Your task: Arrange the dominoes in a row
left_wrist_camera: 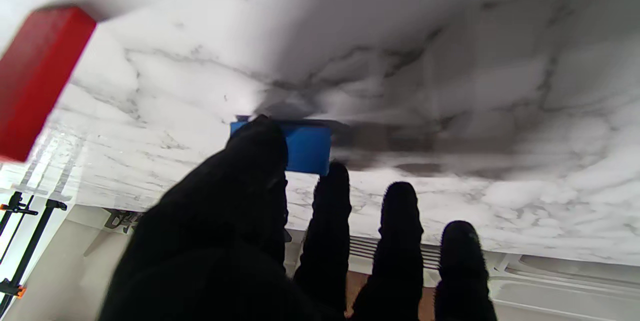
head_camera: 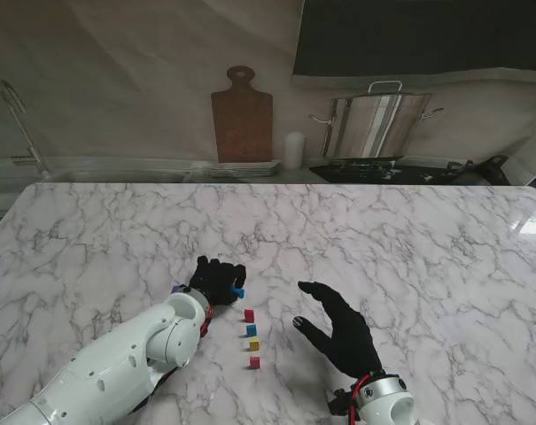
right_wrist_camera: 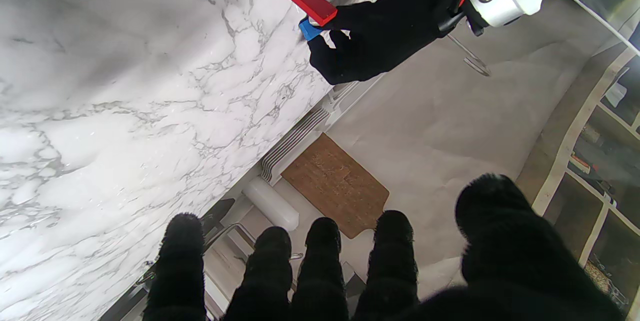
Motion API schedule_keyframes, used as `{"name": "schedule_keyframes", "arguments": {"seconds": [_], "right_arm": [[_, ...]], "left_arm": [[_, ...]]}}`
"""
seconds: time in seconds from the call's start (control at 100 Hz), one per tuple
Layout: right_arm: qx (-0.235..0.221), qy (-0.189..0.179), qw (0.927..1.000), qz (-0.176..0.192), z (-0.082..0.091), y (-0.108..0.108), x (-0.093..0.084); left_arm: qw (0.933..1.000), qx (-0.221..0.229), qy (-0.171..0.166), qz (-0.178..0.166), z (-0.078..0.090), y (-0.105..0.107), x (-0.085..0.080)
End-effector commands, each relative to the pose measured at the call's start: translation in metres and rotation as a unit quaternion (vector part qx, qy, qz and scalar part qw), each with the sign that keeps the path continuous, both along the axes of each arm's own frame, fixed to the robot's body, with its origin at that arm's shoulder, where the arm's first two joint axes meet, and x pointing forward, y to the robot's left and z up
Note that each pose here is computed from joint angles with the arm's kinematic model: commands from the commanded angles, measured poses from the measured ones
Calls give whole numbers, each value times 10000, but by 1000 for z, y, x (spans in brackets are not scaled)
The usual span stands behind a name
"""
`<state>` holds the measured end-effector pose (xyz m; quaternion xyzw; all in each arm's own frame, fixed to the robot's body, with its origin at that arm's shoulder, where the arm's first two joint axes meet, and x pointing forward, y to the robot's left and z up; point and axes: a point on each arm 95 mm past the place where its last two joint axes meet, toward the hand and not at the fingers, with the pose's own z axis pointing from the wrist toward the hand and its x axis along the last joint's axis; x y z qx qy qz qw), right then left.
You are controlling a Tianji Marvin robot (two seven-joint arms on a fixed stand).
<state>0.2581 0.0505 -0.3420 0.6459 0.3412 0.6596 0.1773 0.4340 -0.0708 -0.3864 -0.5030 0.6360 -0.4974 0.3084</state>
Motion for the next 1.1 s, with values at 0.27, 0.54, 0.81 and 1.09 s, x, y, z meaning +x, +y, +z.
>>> {"name": "schedule_keyframes", "arguments": {"seconds": [0.27, 0.54, 0.81, 1.09], "right_arm": [[-4, 33, 10000, -10, -1, 0, -2], [-4, 35, 10000, -5, -1, 1, -2], [-8, 31, 10000, -6, -1, 1, -1], [-2, 27, 10000, -14, -1, 0, -1]], "left_arm": [[9999, 95, 121, -60, -8, 0, -4], [9998, 122, 108, -110, -7, 1, -3], [9998, 119, 137, -86, -7, 0, -4], [9998, 165, 129, -74, -8, -4, -3]]}}
